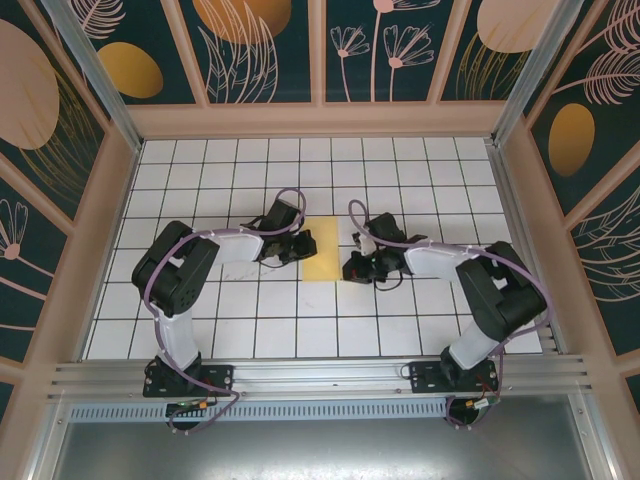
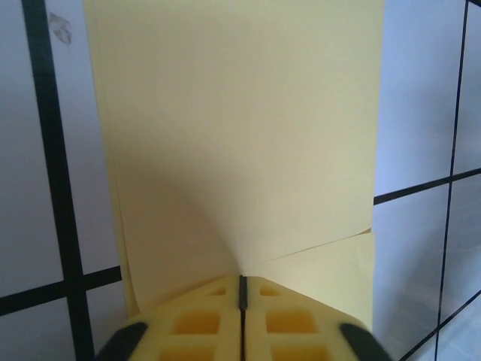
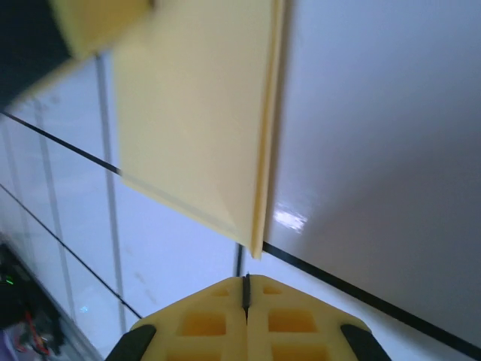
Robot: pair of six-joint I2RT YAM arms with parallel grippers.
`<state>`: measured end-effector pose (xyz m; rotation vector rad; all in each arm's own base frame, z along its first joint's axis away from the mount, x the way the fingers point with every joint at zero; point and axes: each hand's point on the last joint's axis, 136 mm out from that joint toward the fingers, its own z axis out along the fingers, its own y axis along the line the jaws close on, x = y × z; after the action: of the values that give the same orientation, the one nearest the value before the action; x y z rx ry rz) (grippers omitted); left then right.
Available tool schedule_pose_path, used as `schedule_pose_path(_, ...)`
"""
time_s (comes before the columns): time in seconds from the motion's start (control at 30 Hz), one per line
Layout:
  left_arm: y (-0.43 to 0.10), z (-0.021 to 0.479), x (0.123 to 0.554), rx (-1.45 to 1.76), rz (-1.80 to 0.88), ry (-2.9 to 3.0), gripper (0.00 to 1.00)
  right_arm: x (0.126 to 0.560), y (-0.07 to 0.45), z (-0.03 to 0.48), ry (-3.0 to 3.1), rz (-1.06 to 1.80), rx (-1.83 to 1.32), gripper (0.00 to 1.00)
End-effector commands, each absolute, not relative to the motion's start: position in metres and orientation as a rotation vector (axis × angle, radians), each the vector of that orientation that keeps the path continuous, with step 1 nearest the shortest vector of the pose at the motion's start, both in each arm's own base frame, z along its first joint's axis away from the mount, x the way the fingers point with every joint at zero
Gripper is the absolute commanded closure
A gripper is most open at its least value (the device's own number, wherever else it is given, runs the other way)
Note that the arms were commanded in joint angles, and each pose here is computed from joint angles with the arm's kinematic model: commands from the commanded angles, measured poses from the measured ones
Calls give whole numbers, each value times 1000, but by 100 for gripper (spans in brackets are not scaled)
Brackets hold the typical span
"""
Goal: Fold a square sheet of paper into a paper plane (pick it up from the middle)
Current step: Fold the triangle a second time at the center of the table, then turn over the paper at the center of the table.
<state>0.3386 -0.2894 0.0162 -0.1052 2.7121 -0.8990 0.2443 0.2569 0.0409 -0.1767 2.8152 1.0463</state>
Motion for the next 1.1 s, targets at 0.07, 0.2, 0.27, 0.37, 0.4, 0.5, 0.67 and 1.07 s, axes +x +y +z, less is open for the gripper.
schedule_pose_path(0.07, -299, 76, 356, -127, -1001, 2589, 61, 286, 273, 86, 2610, 1121, -77, 84)
schedule_pose_path(0.2, -294, 103, 363, -183, -1010, 2521, 48, 319, 268, 91, 2534, 1120, -6, 67)
schedule_pose_path(0.27, -285, 101, 365, -223, -974, 2517, 44, 330, 272, 91, 2515, 1126, -10, 60)
schedule_pose_path(0.37, -268, 108, 367, -278, -963, 2478, 37, 342, 278, 84, 2509, 1125, -43, 54)
schedule_pose_path(0.4, -264, 110, 370, -290, -971, 2463, 34, 344, 281, 79, 2518, 1127, -64, 54)
schedule_pose_path(0.5, -251, 98, 364, -311, -964, 2474, 25, 346, 286, 71, 2520, 1140, -110, 53)
schedule_pose_path(0.67, -247, 97, 362, -253, -972, 2452, 10, 343, 291, 57, 2530, 1165, -170, 54)
schedule_pose_path(1.07, -261, 97, 335, -196, -1177, 2464, 2, 335, 293, 47, 2539, 1216, -238, 91)
